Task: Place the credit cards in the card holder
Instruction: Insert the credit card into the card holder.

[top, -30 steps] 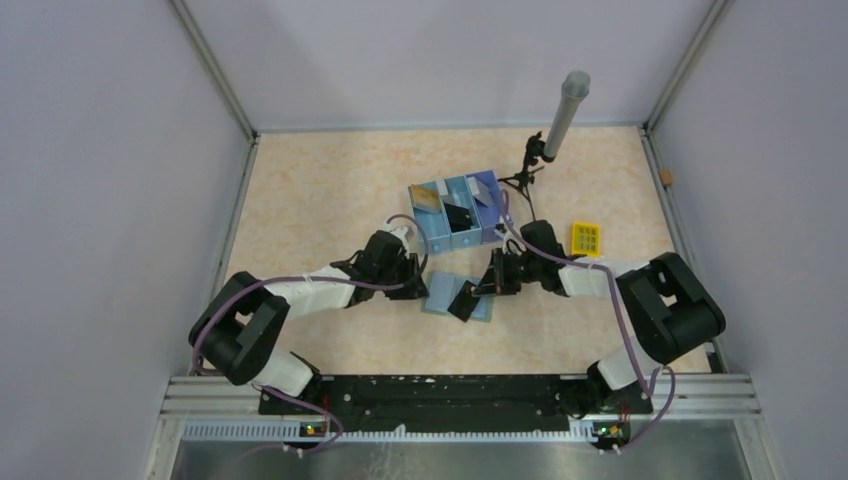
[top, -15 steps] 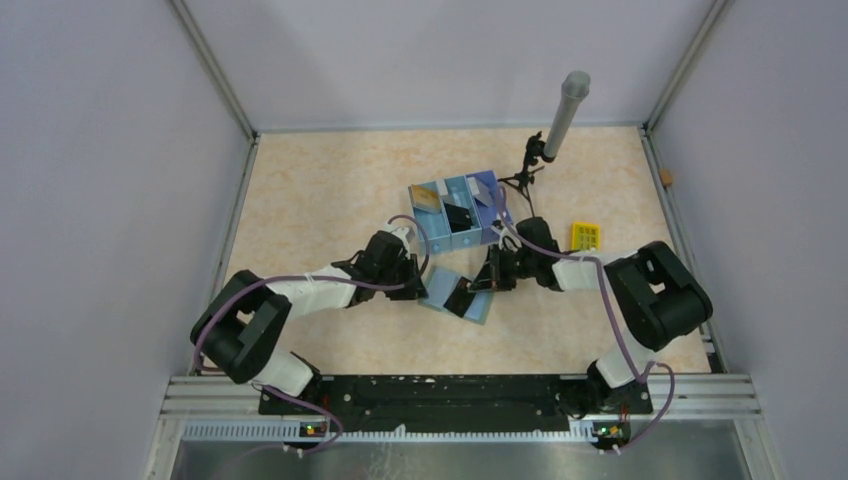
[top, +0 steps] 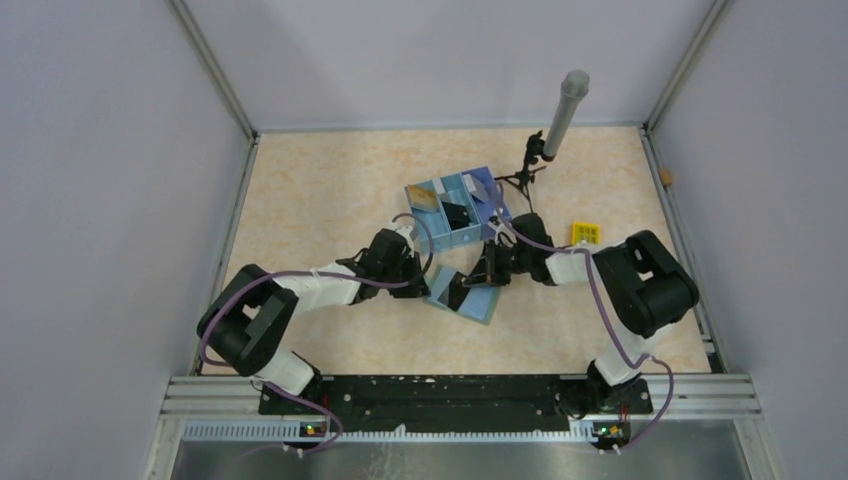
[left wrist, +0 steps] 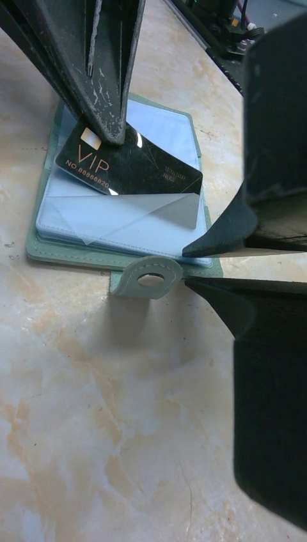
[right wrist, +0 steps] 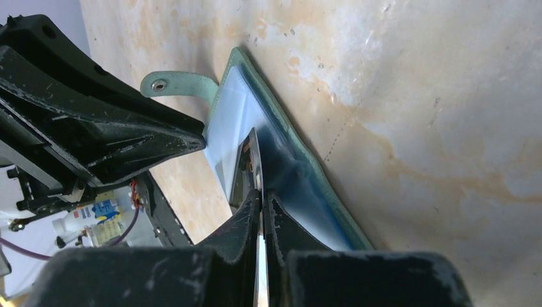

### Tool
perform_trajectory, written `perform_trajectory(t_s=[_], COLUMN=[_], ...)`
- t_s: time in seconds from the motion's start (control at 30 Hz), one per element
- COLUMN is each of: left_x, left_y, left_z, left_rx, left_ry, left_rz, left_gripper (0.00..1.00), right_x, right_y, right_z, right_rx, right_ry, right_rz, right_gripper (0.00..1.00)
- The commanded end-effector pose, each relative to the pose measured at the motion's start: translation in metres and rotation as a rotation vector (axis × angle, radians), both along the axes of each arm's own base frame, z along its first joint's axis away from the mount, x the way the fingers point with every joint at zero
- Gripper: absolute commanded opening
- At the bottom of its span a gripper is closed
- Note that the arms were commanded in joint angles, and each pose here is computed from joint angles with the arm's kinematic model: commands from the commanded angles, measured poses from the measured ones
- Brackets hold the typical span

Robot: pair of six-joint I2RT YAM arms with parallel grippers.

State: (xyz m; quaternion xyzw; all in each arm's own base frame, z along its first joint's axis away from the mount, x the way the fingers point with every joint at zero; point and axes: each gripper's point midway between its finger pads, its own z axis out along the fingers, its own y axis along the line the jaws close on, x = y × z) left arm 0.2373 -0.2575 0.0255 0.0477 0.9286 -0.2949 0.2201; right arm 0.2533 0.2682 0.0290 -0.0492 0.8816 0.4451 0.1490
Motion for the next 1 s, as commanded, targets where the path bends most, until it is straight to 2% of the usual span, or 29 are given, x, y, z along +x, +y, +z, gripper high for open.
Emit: perform_trajectory(t_s=[0.0,0.3,0.47,0.57,0.7,0.97], left_x=[0.000,0.000,-0.001,-0.003,-0.008,-0.017], left_y=[-0.007,-0.008,-0.006,-0.005,-0.009,-0.015], left_z=[-0.001,-0.001,0.000,0.000,0.002,0.000], left_rx=[-0.003,0.004,0.006,0.000,-0.028,-0.074], left_ry=[0.000,-0.006,-0.006,-0.009,-0.005,0.016], left_rz=[-0.030,-0.045,-0.035,-0.029,-0.021,0.003], left_gripper=[0.18,0.14,0.07,0.01,0.00,0.00], right_x=[0.015,0.010,0.012,0.016,0.017,0.015], right_y=[0.002,-0.003,-0.003,-0.004,-0.005,-0.018], right_z=[-0.006,-0.018,-0.007,0.007,0.025,0.041], right_rx=[-0.041,-0.125,-0.138,-0.136,-0.127,-0.145], right_ry=[-0.023,-0.002,-0.041,-0.083,-0.131,-0.168], right_rz=[-0.015,-0.002,-0.016,-0.034,-0.061,-0.135], right_gripper=[0.00,0.00,0.01,0.19,0.38,0.55])
